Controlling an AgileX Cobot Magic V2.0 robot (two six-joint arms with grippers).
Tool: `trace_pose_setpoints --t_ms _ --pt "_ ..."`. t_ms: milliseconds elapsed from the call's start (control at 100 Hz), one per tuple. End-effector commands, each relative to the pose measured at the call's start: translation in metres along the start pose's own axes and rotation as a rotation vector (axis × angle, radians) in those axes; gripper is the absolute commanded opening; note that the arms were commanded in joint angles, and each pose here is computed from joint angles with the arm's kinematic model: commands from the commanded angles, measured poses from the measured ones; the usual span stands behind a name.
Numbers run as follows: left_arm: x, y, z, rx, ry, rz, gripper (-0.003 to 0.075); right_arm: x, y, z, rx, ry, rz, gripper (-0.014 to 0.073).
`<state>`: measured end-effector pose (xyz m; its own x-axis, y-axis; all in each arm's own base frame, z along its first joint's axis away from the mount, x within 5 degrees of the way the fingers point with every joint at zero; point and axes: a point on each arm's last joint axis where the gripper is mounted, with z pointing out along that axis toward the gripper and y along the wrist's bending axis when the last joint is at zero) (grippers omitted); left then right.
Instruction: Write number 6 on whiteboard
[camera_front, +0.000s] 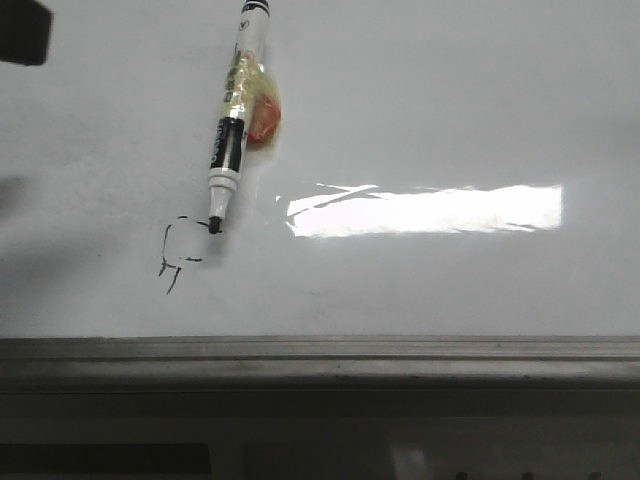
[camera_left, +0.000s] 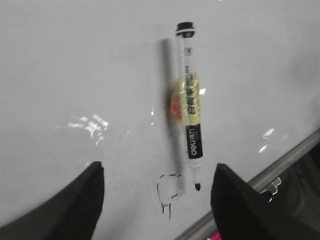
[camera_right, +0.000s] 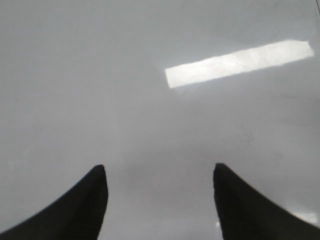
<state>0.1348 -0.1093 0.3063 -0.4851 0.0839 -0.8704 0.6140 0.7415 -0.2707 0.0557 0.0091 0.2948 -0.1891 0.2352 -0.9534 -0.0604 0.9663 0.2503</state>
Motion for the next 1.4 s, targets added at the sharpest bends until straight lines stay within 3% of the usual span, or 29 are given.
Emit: trace_pose_setpoints --t_ms 0,110,520,770,920,1060,1390 --pt "-0.024 -0.011 0.008 0.004 -0.083 0.133 0.0412 -0.015 0.003 -0.001 -0.012 -0.071 0.004 0.0417" --pt "-0.029 -0.021 0.028 0.016 -0.066 0.209 0.0405 -0.012 0.003 -0.001 -0.007 -0.032 -0.002 0.0417" --pt "-0.016 -0.018 0.073 0.008 0.020 -0.170 0.0406 -0.005 0.002 -0.001 0.003 0.037 -0.013 0.0417" --pt "-0.004 -0.015 0.088 0.000 0.101 -0.209 0.0393 -0.005 0.002 -0.001 0.003 0.037 -0.013 0.0417" --pt "0.005 -0.015 0.098 0.002 0.173 -0.246 0.0239 -0.006 0.002 -0.001 -0.005 0.031 -0.014 0.0417" --pt "0.008 -0.014 0.102 -0.006 0.187 -0.241 -0.0020 -0.007 0.005 -0.001 -0.049 0.026 -0.042 0.0417" --pt "0.000 -0.016 0.092 0.009 0.140 -0.219 -0.0020 -0.009 0.012 -0.003 -0.157 0.029 -0.116 0.0417"
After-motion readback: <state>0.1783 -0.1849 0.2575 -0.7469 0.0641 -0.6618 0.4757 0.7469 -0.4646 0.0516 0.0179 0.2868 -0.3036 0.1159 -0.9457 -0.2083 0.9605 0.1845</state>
